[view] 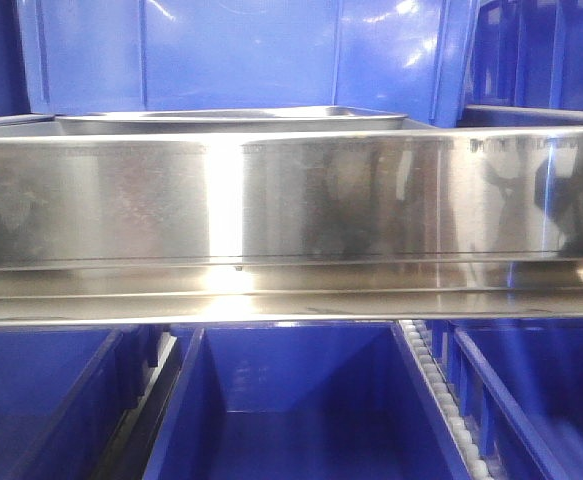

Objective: Stack silver trays without gaps

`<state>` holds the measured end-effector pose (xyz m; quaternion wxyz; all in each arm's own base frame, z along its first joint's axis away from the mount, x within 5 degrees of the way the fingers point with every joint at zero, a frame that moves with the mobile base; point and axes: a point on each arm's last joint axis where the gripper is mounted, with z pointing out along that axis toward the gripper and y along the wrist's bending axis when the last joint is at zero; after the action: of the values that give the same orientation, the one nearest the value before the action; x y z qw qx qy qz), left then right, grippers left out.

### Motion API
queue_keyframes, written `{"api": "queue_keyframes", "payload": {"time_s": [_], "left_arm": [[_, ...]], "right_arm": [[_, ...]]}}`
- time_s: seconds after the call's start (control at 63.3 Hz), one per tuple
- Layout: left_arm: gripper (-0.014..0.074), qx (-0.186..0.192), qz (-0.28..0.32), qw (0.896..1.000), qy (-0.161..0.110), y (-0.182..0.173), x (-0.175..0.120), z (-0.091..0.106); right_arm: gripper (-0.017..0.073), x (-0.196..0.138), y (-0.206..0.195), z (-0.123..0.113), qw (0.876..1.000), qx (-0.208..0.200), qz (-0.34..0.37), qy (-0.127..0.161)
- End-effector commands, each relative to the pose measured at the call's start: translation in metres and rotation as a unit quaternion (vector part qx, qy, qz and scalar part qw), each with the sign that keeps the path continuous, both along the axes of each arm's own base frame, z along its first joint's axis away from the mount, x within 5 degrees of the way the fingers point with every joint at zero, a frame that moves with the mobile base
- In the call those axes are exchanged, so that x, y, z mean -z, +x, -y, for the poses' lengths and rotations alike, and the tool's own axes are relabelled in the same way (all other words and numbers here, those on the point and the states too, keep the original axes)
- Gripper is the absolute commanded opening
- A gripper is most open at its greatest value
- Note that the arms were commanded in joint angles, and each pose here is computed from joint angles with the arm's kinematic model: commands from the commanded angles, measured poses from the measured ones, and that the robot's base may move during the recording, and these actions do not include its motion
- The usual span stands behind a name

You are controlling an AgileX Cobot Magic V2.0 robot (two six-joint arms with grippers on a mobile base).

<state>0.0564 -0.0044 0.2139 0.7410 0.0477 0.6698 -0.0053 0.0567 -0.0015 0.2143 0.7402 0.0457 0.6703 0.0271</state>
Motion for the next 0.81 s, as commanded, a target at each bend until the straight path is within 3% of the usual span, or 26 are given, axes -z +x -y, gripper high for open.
{"api": "queue_keyframes", "payload": {"time_s": [0.0, 0.237, 0.364, 0.79], "left_arm": [[0.0004, 0.003, 0.008, 1.000, -0.003, -0.0007, -0.0018, 0.0002], [0.0004, 0.003, 0.008, 1.000, -0.003, -0.0007, -0.0018, 0.0002], [0.0004, 0.003, 0.008, 1.000, -0.003, -0.0007, -0.0018, 0.0002], [0.0004, 0.003, 0.008, 1.000, -0.003, -0.0007, -0.0018, 0.0002]], "right_arm": [[-0.0084, -0.0009, -0.0008, 0.0000, 1.000, 0.003, 0.006, -0.014], [-0.0084, -0.0011, -0.0008, 0.0005, 0.998, 0.010, 0.005, -0.058], [-0.0084, -0.0013, -0.0009, 0.0011, 0.999, 0.013, 0.006, -0.046], [-0.0084, -0.0019, -0.0010, 0.0015, 0.999, 0.015, 0.010, -0.050]]}}
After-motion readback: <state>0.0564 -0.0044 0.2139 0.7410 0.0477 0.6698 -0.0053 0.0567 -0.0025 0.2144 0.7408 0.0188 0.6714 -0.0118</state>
